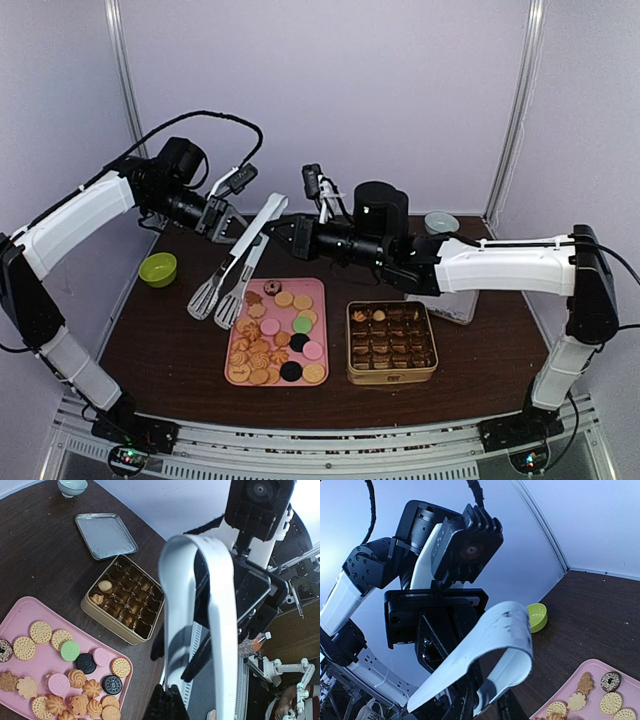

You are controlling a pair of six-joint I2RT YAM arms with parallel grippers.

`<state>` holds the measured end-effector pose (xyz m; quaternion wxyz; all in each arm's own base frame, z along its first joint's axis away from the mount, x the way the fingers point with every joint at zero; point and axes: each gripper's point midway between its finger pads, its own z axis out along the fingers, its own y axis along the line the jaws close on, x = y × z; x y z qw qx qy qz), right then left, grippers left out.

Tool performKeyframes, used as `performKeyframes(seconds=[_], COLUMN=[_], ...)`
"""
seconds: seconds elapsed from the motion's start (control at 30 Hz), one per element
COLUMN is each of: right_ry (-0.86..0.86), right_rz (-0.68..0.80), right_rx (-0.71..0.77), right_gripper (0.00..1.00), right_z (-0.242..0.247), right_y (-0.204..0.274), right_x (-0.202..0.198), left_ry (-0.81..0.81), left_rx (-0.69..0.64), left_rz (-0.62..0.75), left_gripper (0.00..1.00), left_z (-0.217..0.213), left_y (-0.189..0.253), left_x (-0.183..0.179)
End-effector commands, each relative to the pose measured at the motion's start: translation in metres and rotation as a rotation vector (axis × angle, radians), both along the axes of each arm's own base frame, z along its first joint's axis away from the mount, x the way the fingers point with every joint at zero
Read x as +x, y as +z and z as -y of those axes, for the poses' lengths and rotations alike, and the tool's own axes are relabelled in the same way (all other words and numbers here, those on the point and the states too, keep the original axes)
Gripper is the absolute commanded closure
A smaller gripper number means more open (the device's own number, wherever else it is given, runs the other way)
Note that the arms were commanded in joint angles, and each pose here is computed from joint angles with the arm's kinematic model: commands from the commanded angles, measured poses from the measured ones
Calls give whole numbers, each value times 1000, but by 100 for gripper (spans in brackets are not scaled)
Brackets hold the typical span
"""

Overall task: Pack the cookies
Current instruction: Pass from the left arm to the right

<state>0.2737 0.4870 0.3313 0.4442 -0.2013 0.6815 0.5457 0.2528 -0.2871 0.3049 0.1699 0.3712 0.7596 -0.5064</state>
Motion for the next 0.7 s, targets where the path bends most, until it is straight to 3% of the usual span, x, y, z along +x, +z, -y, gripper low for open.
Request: performKeyframes(seconds=[0.0,0.1,0.2,0.37,0.47,0.57,0.67], right_ry=[6,20,29,5,-6,-4,3], right_rz=[-9,-15,-13,11,33,60,84], right_rx=[48,81,101,157,190,226,264], right_gripper=[84,88,100,100,100,100,100], right_z=[-6,-11,-13,0,8,16,24], right_y=[11,19,26,44,57,71,83], right_x=[8,10,10,8,5,0,-6], left_ry=[-36,-43,-39,-38,-48,-71,-100], left_rx=[-55,-47,-32,-12,-11,-30,-55], left_rz=[52,62,69,79,76,71,60], left_gripper=[100,100,100,100,73,52,42], left_z=[3,4,3,0,0,-1,-3], left_y=[18,15,9,0,-5,-6,-7], left_x=[-11,-14,-14,-14,-17,-24,-34])
